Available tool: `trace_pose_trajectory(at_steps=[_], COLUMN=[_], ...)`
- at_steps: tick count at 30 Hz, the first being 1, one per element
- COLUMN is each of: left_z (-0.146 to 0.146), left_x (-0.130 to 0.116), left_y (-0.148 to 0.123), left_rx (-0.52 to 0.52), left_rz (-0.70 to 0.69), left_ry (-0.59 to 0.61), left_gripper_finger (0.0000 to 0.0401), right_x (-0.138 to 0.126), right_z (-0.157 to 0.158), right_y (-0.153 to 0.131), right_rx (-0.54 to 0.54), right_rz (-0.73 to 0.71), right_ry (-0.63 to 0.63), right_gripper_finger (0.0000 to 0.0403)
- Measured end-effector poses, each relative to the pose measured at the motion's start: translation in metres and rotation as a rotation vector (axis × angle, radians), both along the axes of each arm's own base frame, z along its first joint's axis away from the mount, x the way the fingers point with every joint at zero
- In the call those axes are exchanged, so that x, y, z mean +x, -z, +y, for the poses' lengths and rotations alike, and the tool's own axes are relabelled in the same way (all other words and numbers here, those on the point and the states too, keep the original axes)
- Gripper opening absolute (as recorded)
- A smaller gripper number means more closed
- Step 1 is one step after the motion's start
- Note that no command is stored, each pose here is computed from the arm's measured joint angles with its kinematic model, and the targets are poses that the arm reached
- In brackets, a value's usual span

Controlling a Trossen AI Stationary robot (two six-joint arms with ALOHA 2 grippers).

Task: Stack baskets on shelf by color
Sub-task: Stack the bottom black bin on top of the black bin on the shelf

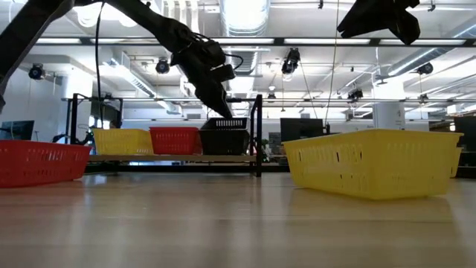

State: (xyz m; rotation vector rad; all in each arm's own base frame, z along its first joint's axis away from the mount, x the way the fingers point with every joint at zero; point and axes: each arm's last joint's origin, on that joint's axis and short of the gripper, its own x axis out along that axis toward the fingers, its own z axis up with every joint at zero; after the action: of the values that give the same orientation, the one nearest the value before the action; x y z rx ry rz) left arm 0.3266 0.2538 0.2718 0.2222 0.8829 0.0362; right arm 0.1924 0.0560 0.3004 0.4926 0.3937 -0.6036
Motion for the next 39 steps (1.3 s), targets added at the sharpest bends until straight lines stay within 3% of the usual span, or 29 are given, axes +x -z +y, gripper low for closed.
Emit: trace_pose_trajectory(at_steps=[12, 20, 25, 31, 36, 39], left_z=[-0.037, -0.047, -0.046, -0.049, -0.056, -0.06], left_x=[0.017, 0.019, 0.02, 0.021, 0.022, 0.024], left_y=[0.03, 0.026, 0.029, 0.032, 0.033, 0.034], left_rx=[-0.046, -0.119, -0.074, -0.086, -0.152, -0.141], left_rz=[0.06, 0.054, 0.071, 0.077, 0.061, 0.065], left_ry=[0.097, 0.156, 0.127, 0.112, 0.17, 0.21], left_gripper_finger=[0.0127, 0.0127, 0.0126, 0.0092, 0.0053, 0.0036], right_x=[0.0, 0.0, 0.0, 0.0, 0.0, 0.0], right_z=[0.0, 0.0, 0.0, 0.0, 0.0, 0.0], right_y=[0.0, 0.0, 0.0, 0.0, 0.0, 0.0], right_rx=[-0.001, -0.001, -0.006, -0.012, -0.021, -0.023], right_rz=[0.0, 0.001, 0.004, 0.007, 0.012, 0.014], right_ry=[0.0, -0.001, -0.004, -0.008, -0.014, -0.015], right_gripper_finger=[0.0063, 0.0063, 0.0063, 0.0063, 0.0063, 0.0063])
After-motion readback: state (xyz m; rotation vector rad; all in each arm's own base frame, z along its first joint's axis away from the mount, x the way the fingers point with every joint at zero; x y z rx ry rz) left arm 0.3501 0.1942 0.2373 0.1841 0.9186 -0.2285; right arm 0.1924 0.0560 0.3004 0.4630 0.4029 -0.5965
